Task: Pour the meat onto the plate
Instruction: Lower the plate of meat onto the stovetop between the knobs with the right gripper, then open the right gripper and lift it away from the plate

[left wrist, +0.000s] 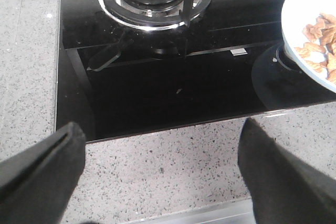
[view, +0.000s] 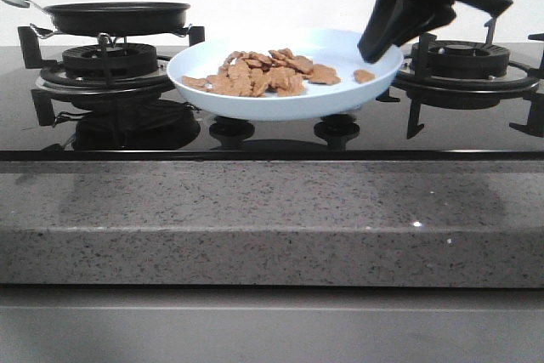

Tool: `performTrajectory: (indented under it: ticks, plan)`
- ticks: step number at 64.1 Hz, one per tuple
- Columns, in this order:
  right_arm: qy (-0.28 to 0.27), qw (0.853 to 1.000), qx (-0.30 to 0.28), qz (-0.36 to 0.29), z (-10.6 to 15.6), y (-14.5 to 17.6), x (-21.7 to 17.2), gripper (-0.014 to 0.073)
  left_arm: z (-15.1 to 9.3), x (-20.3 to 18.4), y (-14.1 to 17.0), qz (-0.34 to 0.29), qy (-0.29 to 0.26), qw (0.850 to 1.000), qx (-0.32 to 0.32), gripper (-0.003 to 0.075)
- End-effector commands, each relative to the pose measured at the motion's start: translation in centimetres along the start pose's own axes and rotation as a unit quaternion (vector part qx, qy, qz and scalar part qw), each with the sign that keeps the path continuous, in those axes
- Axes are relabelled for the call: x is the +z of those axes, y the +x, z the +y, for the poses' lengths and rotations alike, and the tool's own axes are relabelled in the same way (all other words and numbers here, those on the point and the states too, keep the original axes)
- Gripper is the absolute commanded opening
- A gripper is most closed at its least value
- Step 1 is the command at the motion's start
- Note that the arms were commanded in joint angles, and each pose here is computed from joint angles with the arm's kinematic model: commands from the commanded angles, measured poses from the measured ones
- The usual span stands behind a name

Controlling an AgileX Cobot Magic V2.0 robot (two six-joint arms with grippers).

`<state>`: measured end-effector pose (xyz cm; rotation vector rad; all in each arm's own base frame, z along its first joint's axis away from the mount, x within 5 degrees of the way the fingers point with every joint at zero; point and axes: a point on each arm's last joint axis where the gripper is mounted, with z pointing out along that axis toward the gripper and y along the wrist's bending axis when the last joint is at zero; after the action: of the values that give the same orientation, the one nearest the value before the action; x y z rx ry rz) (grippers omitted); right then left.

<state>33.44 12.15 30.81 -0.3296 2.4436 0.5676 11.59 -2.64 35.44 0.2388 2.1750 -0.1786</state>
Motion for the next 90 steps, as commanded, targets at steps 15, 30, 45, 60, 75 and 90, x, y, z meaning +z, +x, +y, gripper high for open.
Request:
performTrajectory:
  ticks: [15, 30, 45, 60, 75, 90]
  plan:
    - [-0.012, 0.996, -0.005, -0.089, -0.7, -7.2, -4.6, -0.0119, -0.1, -0.6, -1.2, -0.043, 0.002, 0.999, -0.005, 0.0587]
    - [-0.011, 0.996, 0.002, -0.084, -2.9, -10.1, -1.4, -0.0119, -0.1, -0.6, -1.2, -0.044, 0.003, 0.999, -0.005, 0.0587]
    - [-0.032, 0.996, 0.026, -0.079, -4.3, -11.3, 2.8, -0.0119, -0.1, -0.6, -1.3, -0.052, 0.002, 0.999, -0.005, 0.0587]
    - [-0.028, 0.996, 0.04, -0.075, -5.5, -11.1, 5.4, -0.0111, -0.1, -0.6, -1.4, -0.054, 0.003, 0.999, -0.006, 0.0587]
    - [-0.026, 0.996, 0.043, -0.076, -5.8, -11.0, 5.8, 0.0185, -0.1, -0.6, -1.4, -0.054, 0.003, 0.999, -0.006, 0.0587]
    - [-0.024, 0.994, 0.035, -0.1, -5.1, -11.6, 4.1, 0.0322, -0.1, -0.6, -1.4, -0.054, 0.003, 0.999, -0.006, 0.0587]
